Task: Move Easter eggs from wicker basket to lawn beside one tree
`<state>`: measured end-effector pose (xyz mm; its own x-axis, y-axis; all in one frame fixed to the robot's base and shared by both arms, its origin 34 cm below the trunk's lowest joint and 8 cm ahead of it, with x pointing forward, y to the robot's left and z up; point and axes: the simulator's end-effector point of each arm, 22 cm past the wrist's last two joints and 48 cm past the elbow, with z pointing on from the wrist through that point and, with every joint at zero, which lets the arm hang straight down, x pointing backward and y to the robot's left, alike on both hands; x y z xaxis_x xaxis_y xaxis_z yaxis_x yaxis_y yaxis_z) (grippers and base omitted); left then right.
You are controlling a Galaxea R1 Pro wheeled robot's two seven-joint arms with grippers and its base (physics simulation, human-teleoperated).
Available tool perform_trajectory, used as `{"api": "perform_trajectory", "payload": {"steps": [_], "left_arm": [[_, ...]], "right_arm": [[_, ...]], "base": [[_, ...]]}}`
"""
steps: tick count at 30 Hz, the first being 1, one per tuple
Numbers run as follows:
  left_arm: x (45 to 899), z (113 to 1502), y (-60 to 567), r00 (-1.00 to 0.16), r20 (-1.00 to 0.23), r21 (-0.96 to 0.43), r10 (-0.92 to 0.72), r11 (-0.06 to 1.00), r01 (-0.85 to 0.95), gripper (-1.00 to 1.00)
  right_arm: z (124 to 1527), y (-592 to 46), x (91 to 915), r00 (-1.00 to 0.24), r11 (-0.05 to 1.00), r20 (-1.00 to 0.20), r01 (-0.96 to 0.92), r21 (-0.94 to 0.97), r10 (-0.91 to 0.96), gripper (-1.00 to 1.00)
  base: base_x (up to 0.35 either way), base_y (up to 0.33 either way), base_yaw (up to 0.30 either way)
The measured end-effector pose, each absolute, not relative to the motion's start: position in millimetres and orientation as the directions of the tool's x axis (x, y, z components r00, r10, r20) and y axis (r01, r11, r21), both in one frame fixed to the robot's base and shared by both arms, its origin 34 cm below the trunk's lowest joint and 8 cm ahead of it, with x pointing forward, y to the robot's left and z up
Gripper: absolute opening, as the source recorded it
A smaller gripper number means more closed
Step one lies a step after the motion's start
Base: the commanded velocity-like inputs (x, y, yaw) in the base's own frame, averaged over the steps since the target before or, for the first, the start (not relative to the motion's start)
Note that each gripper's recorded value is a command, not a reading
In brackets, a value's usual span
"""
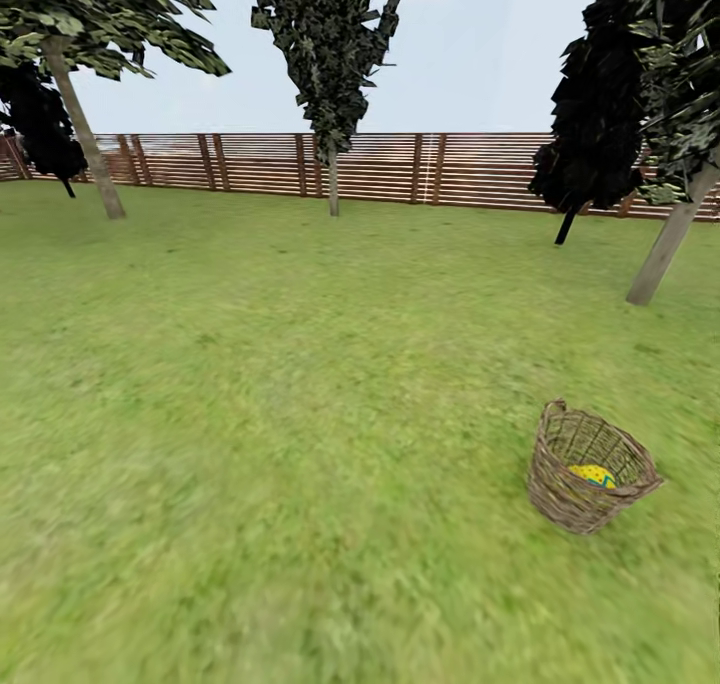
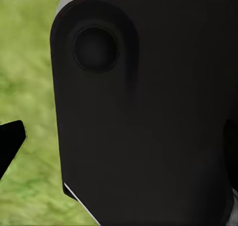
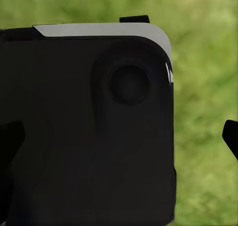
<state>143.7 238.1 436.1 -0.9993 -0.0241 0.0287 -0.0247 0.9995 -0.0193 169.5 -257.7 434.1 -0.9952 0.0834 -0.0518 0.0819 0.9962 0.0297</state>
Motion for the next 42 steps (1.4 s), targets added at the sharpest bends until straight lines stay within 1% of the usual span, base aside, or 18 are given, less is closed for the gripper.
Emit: {"api": "perform_trajectory", "payload": {"steps": [42], "left_arm": [[142.4, 436.1, 239.8, -0.999, 0.031, -0.017, -0.026, 1.0, -0.027, 1.0]], "right_arm": [[434.1, -257.7, 169.7, -0.996, 0.997, -0.052, 0.076, 0.034, 0.078, 1.0]], "base": [[0.315, 0.085, -0.281]]}}
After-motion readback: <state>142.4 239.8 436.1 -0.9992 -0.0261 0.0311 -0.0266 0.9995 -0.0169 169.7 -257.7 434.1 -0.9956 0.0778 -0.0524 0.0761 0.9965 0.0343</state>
